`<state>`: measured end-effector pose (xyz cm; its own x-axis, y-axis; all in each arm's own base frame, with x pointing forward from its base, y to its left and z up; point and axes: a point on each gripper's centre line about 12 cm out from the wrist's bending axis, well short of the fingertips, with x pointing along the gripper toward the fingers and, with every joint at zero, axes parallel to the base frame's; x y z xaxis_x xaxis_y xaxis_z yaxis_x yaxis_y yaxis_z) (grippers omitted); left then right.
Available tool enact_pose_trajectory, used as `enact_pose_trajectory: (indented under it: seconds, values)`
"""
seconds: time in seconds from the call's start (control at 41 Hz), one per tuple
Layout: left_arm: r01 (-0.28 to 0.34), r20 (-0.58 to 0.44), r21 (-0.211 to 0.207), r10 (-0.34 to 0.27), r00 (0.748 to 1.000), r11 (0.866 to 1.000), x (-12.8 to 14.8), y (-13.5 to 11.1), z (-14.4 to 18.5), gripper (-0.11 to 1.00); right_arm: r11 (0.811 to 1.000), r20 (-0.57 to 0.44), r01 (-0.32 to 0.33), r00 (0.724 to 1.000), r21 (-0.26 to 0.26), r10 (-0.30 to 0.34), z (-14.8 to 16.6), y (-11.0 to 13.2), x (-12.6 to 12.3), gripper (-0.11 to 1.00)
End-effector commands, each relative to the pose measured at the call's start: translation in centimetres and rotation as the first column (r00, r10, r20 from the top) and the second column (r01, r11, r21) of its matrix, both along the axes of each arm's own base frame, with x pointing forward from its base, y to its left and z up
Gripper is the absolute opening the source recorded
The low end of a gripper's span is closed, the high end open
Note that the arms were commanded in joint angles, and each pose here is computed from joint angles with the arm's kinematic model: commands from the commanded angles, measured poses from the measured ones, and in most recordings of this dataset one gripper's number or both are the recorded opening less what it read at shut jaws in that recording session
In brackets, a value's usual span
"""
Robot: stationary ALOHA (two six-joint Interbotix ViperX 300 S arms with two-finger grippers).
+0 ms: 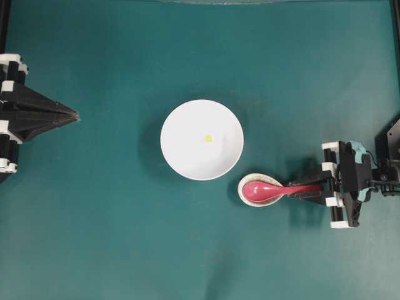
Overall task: Scoop the yellow hexagonal prism block from the bowl with a spoon using the right arm.
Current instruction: 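Close the right gripper on the pink spoon handle, then lift the spoon with the right gripper and carry it over the bowl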
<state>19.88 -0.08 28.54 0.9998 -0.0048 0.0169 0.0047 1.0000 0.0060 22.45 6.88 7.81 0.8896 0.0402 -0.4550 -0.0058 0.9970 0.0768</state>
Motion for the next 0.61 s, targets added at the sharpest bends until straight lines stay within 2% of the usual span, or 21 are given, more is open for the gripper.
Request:
enact_pose_trajectory:
  seconds: [0.0, 0.268, 0.585]
  values:
    - [0.002, 0.021, 0.000, -0.002, 1.000, 1.000, 0.3, 0.0, 0.9, 0.03, 1.000, 0.019, -0.003, 1.000, 0.007, 0.003, 0.4, 0.2, 0.3, 0.23]
    - [0.002, 0.023, 0.000, -0.002, 1.000, 1.000, 0.3, 0.0, 1.0, 0.03, 1.000, 0.034, -0.003, 0.999, 0.017, 0.002, 0.8, 0.3, 0.4, 0.22]
    - [0.002, 0.021, 0.000, -0.002, 1.000, 1.000, 0.3, 0.0, 1.0, 0.03, 0.997, 0.115, 0.005, 0.993, 0.082, -0.014, 3.7, 0.1, 0.7, 0.22]
